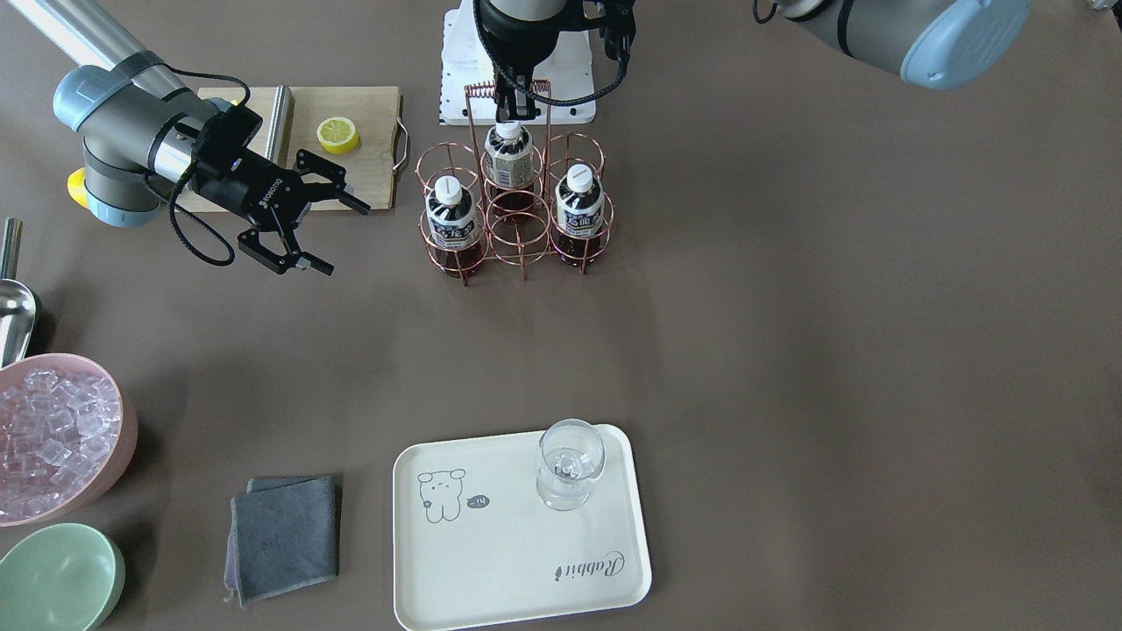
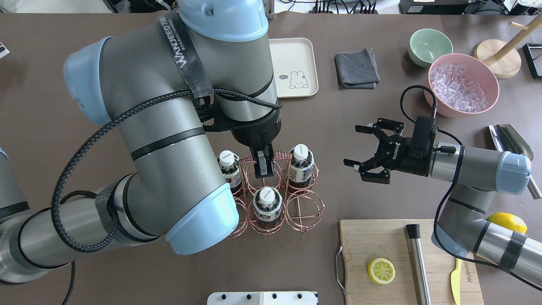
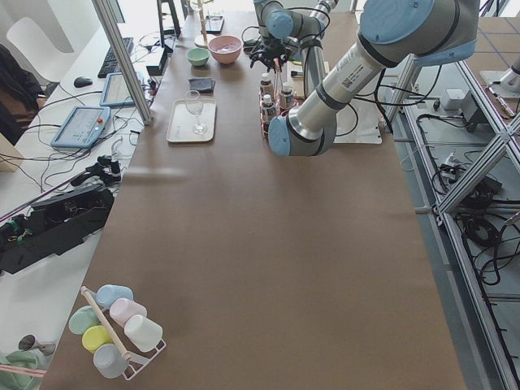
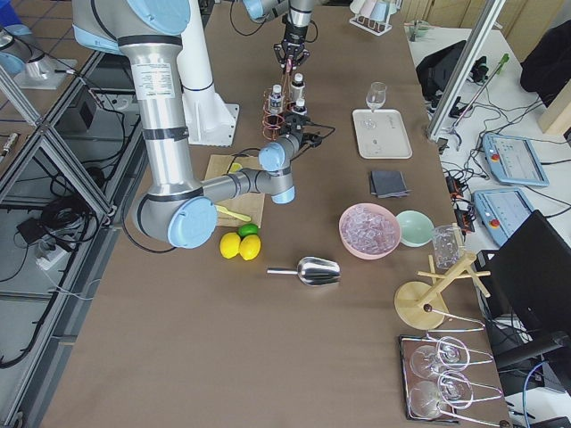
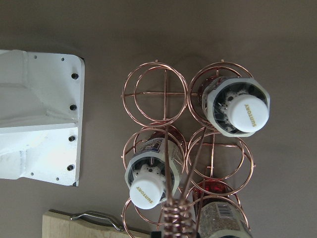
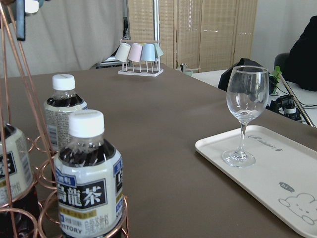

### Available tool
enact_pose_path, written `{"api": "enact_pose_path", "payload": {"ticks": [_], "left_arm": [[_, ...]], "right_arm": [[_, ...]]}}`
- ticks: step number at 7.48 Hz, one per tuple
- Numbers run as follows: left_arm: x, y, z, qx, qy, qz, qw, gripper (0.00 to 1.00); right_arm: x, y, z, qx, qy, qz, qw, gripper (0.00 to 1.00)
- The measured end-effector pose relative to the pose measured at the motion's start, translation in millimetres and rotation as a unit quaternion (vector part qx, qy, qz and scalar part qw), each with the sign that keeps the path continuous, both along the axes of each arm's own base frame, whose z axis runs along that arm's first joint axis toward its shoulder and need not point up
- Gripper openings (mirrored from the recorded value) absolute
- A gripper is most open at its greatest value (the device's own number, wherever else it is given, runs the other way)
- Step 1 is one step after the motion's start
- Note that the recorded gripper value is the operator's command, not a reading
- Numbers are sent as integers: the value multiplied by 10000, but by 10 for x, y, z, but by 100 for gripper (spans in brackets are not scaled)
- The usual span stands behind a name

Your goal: Take tea from basket to plate

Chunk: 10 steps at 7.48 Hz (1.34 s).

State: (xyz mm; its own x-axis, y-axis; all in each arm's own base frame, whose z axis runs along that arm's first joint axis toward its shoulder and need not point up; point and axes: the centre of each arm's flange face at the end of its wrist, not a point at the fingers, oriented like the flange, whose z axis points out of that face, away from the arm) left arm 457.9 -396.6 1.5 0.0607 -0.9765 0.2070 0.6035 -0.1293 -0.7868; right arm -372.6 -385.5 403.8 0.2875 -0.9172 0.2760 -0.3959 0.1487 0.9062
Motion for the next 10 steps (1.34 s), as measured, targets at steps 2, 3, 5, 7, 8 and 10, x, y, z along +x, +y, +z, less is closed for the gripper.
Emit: {"api": "enact_pose_path", "payload": {"ticks": [2, 3, 5, 7, 8, 10], "left_arm": [[-14, 33, -60, -79, -112, 19, 9999, 0], [-18, 44, -79, -85, -120, 25, 9999, 0], [-22, 53, -90, -88, -126, 30, 9999, 0], [-18, 70, -102, -82, -116, 44, 9999, 0], [-6, 82, -101, -83, -118, 57, 9999, 0], [21, 109, -96, -86, -123, 88, 9998, 0]], "right_arm": [[91, 111, -308, 158, -296, -14, 9994, 100], [78, 173, -404, 168, -409, 19, 9990, 100], [-172, 481, -624, 0, -664, 138, 9977, 100], [-357, 696, -876, -183, -616, 196, 9977, 100], [-400, 737, -926, -214, -573, 202, 9979, 100], [-441, 749, -926, -244, -477, 215, 9983, 100]]}}
